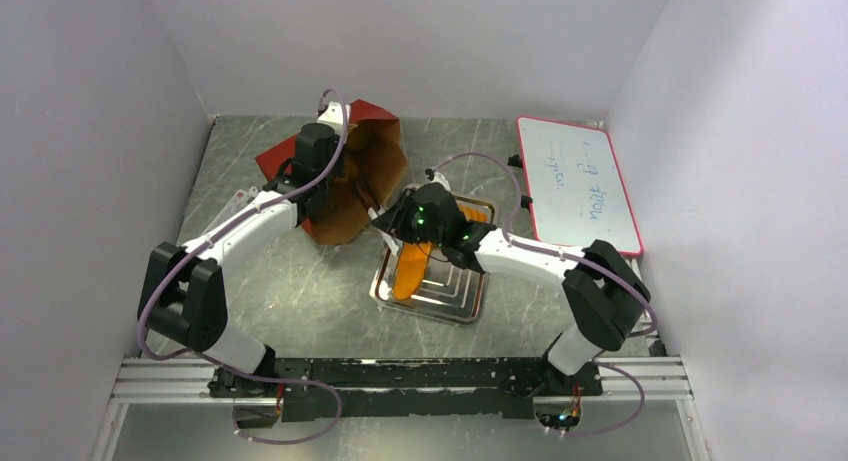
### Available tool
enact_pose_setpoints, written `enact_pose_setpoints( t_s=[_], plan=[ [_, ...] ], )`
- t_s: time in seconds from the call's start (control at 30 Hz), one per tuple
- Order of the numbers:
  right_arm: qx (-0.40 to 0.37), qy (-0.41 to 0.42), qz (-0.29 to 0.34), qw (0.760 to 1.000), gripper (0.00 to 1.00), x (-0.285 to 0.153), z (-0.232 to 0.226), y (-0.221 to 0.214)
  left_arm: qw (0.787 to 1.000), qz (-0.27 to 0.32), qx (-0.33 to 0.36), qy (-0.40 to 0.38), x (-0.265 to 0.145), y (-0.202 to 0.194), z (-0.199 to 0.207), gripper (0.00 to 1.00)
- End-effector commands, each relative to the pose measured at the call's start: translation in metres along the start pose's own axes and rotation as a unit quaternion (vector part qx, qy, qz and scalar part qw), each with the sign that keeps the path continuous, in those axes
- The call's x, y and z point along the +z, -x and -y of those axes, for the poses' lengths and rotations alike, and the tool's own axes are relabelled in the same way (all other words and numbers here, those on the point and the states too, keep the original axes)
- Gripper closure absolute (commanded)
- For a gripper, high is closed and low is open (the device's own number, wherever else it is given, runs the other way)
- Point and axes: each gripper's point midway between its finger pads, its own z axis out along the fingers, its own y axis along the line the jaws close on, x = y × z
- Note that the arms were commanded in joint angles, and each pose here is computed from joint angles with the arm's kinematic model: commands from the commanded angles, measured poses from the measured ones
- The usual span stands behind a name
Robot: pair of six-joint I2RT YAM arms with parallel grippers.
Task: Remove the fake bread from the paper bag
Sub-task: Take out the fake bread from the paper bag.
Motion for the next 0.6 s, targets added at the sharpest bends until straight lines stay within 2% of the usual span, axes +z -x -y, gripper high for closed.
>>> enact_pose_setpoints(
  t_s=[0.0, 0.2, 0.43, 0.57],
  plan=[
    [0.057, 0.051, 0.011, 0.997, 0.76, 0.001, -0.030, 0.012, 0.999, 0.033, -0.022, -0.007, -0.006, 0.018, 0.000, 0.93],
    [0.126, 0.048, -0.002, 0.991, 0.72, 0.005, -0.019, 0.004, 0.999, 0.034, -0.025, -0.001, -0.006, 0.016, -0.002, 0.93],
    [0.228, 0.059, -0.030, 0.971, 0.69, 0.014, -0.008, -0.012, 0.999, 0.038, -0.030, 0.002, -0.007, 0.016, -0.003, 0.93],
    [0.255, 0.057, -0.033, 0.965, 0.68, 0.021, -0.008, -0.014, 0.999, 0.040, -0.032, -0.001, -0.007, 0.015, -0.002, 0.93]
  ],
)
